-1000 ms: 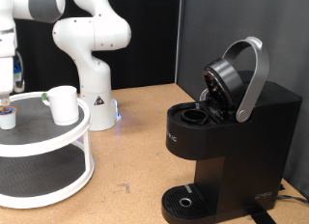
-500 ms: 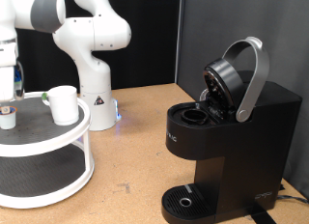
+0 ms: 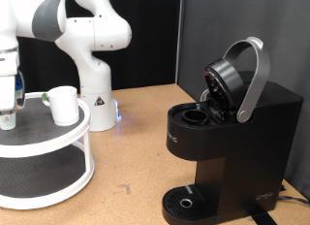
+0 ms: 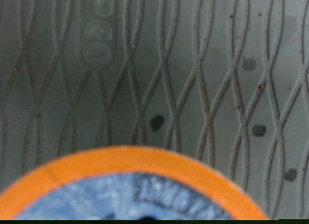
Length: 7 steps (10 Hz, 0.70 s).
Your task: Make a cup of coffee with the keurig machine
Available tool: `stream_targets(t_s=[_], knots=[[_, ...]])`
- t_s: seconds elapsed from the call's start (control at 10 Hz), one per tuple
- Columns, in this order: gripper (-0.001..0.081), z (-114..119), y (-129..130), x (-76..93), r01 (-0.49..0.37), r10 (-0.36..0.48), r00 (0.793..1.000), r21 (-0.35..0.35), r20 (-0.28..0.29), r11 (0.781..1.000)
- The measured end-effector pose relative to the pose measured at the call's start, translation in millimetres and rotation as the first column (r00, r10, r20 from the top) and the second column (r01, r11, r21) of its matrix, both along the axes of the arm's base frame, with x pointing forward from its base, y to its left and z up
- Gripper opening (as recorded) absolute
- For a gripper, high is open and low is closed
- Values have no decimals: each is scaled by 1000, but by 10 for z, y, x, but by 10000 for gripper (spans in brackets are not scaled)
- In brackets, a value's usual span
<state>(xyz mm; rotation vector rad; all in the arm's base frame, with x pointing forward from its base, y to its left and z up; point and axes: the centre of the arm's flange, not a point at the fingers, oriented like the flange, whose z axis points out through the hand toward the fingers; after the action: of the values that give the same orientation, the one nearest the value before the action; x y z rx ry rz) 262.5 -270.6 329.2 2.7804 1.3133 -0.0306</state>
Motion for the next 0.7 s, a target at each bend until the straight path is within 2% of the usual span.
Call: stream_targets(t_s=[0.3,0.4,0.5,0.6,0.7], knots=[[803,-52,-5,4,1,-1,1000,0,-11,1000],[702,-67,-6,7,1,-1,1000,-1,-14,1000],[702,-78,-9,11,1,-1,1000,-3,-14,1000],[500,-74,-15,15,2,-2,1000,-4,-13,1000],[447,-67,-20,18,3,-3,1000,-5,-11,1000]])
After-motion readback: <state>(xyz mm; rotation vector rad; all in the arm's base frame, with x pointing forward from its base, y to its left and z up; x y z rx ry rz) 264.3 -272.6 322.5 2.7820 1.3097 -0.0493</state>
